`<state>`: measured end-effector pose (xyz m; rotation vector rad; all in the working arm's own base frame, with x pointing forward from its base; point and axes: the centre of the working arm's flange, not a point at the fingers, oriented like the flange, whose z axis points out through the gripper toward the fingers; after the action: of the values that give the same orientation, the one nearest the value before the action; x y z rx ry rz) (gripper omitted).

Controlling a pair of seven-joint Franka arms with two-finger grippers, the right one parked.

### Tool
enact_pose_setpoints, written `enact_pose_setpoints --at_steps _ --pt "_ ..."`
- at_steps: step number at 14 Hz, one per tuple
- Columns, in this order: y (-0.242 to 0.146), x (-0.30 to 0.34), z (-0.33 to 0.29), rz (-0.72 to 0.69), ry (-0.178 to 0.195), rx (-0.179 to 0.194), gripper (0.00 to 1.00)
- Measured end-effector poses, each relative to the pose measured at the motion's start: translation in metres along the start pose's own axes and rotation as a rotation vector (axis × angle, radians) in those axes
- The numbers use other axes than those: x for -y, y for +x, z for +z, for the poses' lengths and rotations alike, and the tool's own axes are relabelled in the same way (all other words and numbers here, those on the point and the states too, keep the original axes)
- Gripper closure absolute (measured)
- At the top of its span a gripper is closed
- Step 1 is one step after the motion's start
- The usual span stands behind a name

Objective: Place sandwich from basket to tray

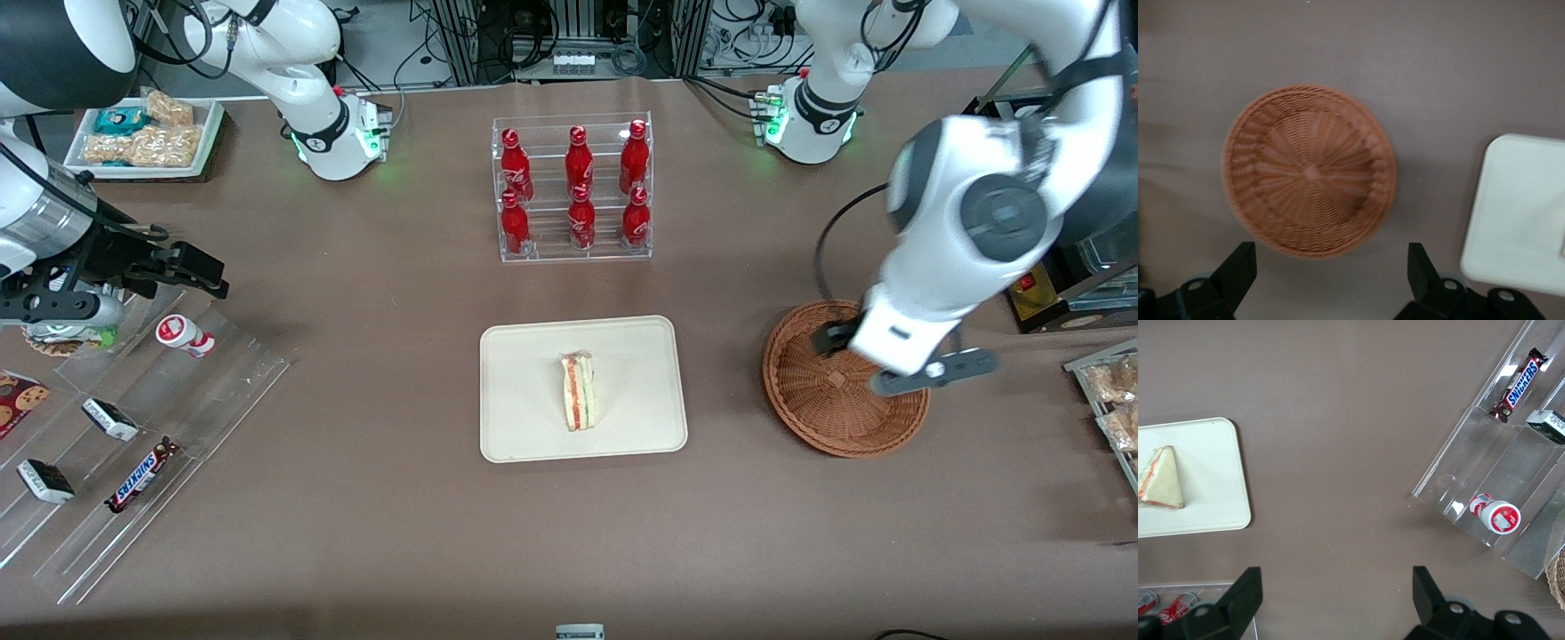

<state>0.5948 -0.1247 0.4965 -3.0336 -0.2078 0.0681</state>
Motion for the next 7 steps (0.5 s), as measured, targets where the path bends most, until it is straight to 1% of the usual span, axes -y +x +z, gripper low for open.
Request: enact_pose_setpoints --at_steps 2,3,4,6,7 --pt "-0.01 0.04 -0.012 0.091 -0.026 0.03 0.0" --pt "-0.014 0.057 -0.02 0.144 -0.034 0.042 0.0" --pt "-0.018 0.074 -0.029 0.198 -0.041 0.044 0.0" --pt "-0.028 0.109 -0.053 0.278 -0.077 0.029 0.0" --pt "-0.033 0.123 -0.065 0.309 -0.091 0.007 0.0"
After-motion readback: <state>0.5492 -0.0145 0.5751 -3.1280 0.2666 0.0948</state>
